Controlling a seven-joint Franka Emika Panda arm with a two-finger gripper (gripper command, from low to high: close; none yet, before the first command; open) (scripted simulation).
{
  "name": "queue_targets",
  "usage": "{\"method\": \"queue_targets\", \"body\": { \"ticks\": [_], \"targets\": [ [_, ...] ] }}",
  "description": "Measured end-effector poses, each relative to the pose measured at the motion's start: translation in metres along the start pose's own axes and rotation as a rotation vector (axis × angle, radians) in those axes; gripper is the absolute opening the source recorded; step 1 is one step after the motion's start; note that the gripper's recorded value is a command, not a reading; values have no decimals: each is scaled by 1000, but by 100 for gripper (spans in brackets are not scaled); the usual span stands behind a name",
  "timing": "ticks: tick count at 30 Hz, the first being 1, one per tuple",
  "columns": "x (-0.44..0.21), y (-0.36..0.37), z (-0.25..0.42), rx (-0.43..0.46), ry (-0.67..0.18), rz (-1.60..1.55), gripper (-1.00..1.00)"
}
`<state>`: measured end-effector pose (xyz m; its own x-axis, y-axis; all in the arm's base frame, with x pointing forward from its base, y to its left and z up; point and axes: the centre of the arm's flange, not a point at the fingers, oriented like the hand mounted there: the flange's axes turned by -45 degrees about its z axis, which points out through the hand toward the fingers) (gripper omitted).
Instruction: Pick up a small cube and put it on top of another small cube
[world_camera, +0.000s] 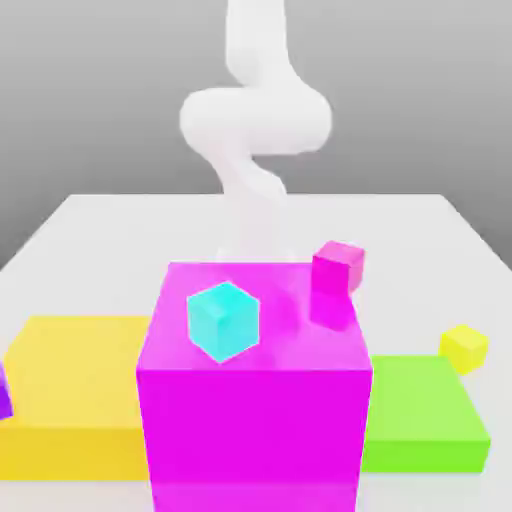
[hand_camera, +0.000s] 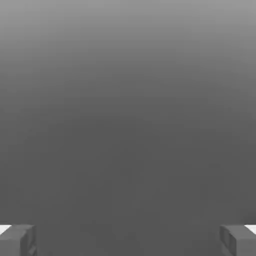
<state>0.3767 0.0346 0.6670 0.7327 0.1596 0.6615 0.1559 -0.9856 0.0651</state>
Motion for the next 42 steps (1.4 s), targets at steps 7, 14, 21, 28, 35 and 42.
{"method": "queue_targets", "body": {
  "ticks": [7, 14, 21, 28, 35, 42],
  "targets": [
    [-47, -122, 138, 199, -173, -537, 0],
    [-156, -244, 224, 411, -293, -1077, 0],
    [-313, -339, 255, 654, -369, -1652, 0],
    [-403, -352, 296, 749, -404, -1854, 0],
    [-417, -353, 311, 751, -407, -1855, -100],
    [-389, -350, 279, 749, -406, -1857, -100]
  ]
}}
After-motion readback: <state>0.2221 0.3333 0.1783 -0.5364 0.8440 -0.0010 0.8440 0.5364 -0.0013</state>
